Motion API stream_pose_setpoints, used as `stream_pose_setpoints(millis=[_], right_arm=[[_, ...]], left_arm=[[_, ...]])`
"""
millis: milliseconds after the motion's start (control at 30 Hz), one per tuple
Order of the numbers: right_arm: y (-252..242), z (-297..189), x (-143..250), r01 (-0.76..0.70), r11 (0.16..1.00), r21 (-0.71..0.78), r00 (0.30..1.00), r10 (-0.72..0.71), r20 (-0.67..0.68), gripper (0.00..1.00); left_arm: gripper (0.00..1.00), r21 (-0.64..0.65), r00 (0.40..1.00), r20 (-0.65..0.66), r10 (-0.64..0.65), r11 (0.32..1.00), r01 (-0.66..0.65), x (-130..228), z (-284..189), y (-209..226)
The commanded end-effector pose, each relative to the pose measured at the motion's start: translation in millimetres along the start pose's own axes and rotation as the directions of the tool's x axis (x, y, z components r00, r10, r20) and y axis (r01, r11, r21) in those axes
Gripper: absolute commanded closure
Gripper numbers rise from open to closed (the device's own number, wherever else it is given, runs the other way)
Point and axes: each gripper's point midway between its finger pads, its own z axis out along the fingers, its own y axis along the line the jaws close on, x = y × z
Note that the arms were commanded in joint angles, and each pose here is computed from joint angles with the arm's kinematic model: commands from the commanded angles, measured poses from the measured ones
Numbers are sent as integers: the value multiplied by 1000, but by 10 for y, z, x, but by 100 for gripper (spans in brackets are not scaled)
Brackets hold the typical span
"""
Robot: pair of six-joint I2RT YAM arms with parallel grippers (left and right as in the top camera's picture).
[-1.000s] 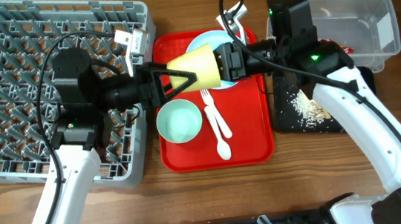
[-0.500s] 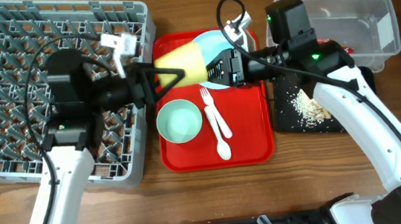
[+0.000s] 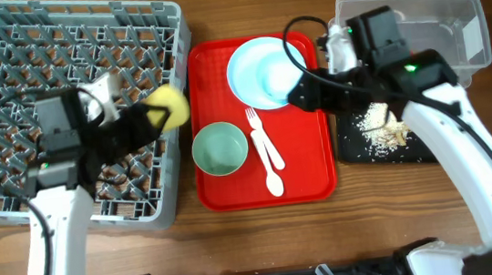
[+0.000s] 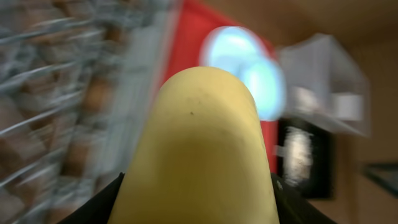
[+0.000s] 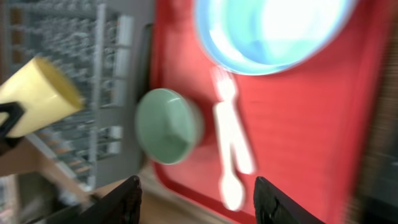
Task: Sort waste into correct bins and load items into the dishwasher rack
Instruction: 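Lower the yellow cup into the dish rack with the left gripper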
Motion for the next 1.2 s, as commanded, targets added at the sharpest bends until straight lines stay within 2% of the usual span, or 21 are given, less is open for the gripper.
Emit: stream_pose_setpoints(millis=[0,100,267,500,800,867,933,967,1000,1067,1100,1167], right_arm=[[-286,-291,-48,49,982,185,993,-67,93,40],[-429,-380,28,21,968,250,996,-43,84,39],[-483,-387,99,26,962,270,998,-42,53,39],[-484,-386,112,22,963,270,998,-37,49,38],[-492,-388,134,20,962,273,999,-32,41,38],[-494,-388,137,20,962,274,999,-32,40,38],[-495,-387,142,20,962,274,999,-31,38,38],[-496,-387,144,20,961,274,999,-31,37,38],[-495,-387,144,20,962,274,999,-31,37,38],[-496,-388,145,19,961,274,999,-30,37,38],[-495,-387,145,20,961,274,999,-31,36,38],[-495,-387,145,20,962,274,999,-31,36,38]], left_arm=[[96,-336,992,129,13,941,31,-230,-467,495],[96,-478,990,140,-24,874,88,-203,-738,739],[96,-586,983,171,-71,795,159,-181,-978,1012],[96,-638,975,162,-151,738,221,-114,-990,1252],[96,-679,968,41,-248,704,209,9,-667,1512],[92,-686,964,18,-265,698,205,35,-604,1563],[84,-691,961,3,-277,694,202,49,-553,1603],[74,-693,960,-1,-280,693,201,51,-531,1619],[54,-694,959,-7,-285,691,200,58,-515,1632],[34,-697,956,-16,-292,689,198,74,-493,1651],[0,-698,955,-20,-295,688,198,79,-485,1656],[0,-698,956,-19,-294,688,198,77,-487,1655]])
